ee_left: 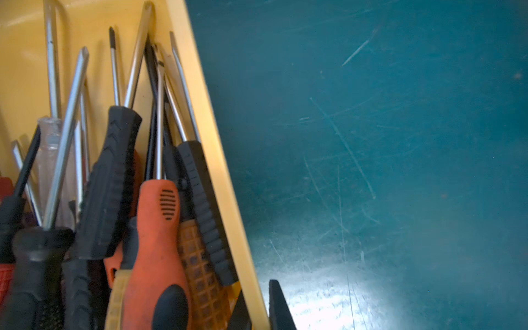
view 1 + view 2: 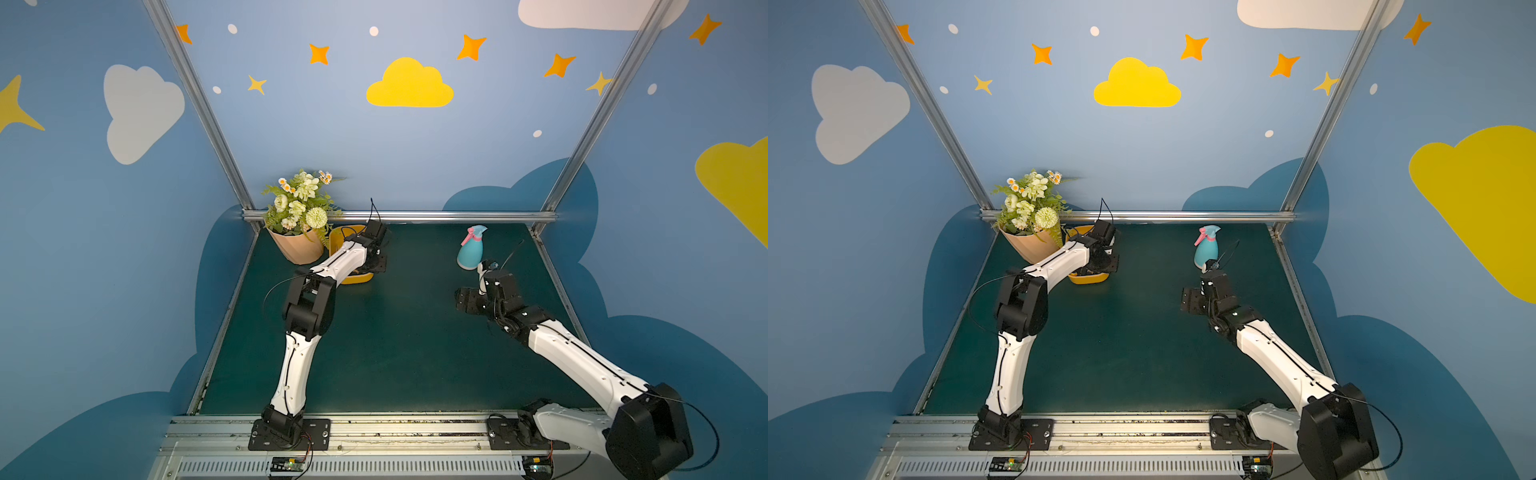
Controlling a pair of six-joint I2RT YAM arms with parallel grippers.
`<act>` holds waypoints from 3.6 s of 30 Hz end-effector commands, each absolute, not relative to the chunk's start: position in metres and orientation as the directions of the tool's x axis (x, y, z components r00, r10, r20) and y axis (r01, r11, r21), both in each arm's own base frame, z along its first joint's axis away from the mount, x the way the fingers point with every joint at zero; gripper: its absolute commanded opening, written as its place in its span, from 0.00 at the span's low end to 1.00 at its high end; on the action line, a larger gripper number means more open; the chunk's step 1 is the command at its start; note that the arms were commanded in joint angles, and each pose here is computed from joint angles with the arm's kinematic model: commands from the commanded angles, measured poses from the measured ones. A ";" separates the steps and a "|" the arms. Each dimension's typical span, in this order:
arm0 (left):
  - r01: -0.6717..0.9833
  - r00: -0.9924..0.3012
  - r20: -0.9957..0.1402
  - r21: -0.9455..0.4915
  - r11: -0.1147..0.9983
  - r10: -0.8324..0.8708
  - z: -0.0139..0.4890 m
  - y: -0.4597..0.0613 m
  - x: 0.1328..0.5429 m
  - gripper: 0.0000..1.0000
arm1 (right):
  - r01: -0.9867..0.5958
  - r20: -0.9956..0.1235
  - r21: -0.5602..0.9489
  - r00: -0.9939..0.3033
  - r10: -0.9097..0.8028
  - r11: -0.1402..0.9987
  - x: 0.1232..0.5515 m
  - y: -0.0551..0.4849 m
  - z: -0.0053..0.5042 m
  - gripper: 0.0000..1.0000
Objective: Take out the screwdriver from the storage box
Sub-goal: Move the storage box to the center of the board, then pick up the storage box at the center of the board.
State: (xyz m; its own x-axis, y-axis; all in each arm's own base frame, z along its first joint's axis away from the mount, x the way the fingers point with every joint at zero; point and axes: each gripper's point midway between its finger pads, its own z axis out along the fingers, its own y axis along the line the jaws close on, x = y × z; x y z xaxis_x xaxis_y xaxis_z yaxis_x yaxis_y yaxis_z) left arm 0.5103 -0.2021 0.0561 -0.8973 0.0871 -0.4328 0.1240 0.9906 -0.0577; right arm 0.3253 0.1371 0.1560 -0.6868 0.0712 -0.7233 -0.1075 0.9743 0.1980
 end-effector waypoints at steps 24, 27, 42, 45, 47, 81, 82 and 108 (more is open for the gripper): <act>0.204 -0.946 -0.291 -0.185 0.961 0.144 0.056 -0.309 0.368 0.02 | -0.091 -0.721 0.202 -0.688 0.085 0.975 0.300 0.122 0.155 0.94; 0.216 -0.946 -0.285 -0.188 0.958 0.157 0.056 -0.318 0.362 0.02 | -0.098 -0.716 0.205 -0.693 0.081 0.974 0.298 0.123 0.154 0.94; 0.208 -0.963 -0.224 -0.270 0.940 0.149 0.055 -0.348 0.339 0.02 | -0.116 -0.706 0.204 -0.705 0.065 0.972 0.287 0.121 0.149 0.94; 0.215 -0.960 -0.235 -0.279 0.936 0.151 0.064 -0.351 0.338 0.02 | -0.120 -0.706 0.203 -0.706 0.060 0.972 0.286 0.121 0.150 0.94; 0.220 -0.957 -0.249 -0.288 0.932 0.149 0.073 -0.352 0.339 0.02 | -0.121 -0.706 0.202 -0.706 0.059 0.972 0.286 0.121 0.150 0.94; 0.306 -0.840 -0.520 -0.221 0.926 0.153 0.187 -0.321 0.359 0.99 | -0.180 -0.715 0.209 -0.699 0.024 0.961 0.275 0.124 0.146 0.94; 0.293 -0.835 -0.533 -0.215 0.931 0.140 0.191 -0.314 0.361 1.00 | -0.182 -0.715 0.210 -0.699 0.024 0.961 0.275 0.125 0.146 0.94; -0.025 -0.885 -0.454 -0.184 0.983 -0.107 0.122 -0.189 0.356 0.97 | -0.393 -0.681 0.328 -0.728 -0.073 0.859 0.306 0.208 0.189 0.85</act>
State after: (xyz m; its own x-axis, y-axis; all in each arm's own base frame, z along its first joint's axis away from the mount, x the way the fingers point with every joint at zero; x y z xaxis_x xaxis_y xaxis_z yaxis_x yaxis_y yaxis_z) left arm 0.3502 -0.1861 0.1227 -0.8915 -0.0946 -0.4430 -0.0231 0.9862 -0.1640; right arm 0.3067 0.1917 0.1814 -0.7204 -0.0303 -0.6929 -0.3385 0.8873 0.3131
